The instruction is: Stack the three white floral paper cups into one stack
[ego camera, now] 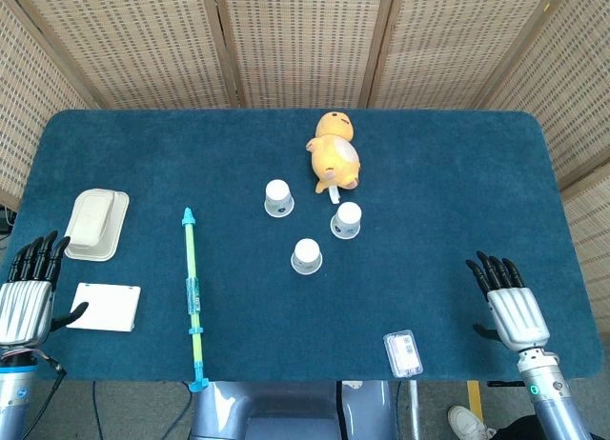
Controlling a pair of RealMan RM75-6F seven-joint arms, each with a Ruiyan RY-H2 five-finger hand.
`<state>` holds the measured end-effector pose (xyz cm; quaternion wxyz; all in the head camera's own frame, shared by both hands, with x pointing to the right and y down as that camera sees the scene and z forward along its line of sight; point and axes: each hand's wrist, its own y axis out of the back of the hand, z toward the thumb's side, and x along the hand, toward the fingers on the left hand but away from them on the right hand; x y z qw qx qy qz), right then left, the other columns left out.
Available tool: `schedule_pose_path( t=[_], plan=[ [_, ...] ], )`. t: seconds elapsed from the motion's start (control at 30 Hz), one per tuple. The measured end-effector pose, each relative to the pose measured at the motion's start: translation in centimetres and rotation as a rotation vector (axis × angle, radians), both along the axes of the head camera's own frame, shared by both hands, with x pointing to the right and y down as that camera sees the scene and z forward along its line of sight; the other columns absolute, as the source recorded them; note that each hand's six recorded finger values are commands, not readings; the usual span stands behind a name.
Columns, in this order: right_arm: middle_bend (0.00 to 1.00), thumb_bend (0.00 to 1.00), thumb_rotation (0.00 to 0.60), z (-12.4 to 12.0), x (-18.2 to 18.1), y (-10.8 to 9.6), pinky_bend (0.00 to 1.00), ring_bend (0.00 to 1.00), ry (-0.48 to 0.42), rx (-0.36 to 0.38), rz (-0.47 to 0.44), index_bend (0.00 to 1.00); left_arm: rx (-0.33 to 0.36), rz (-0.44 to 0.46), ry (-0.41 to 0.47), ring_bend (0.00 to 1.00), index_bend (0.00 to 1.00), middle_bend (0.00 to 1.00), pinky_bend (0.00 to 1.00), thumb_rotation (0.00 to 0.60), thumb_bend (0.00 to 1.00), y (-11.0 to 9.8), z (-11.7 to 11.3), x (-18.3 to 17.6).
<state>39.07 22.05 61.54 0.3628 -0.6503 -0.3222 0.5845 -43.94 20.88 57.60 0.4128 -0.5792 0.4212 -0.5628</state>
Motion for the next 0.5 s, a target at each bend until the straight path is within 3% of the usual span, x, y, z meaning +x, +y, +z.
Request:
schedule_pose_path(
  t=[0.5],
  plan=[
    [0.00,0.13,0.600,-0.04,-0.18,0.02,0.00,0.00,0.004,0.012,-0.002,0.00,-0.010,0.000,0.018,0.00,0.00,0.00,0.06,0.600,0.02,-0.33,0.19,0.17]
  ],
)
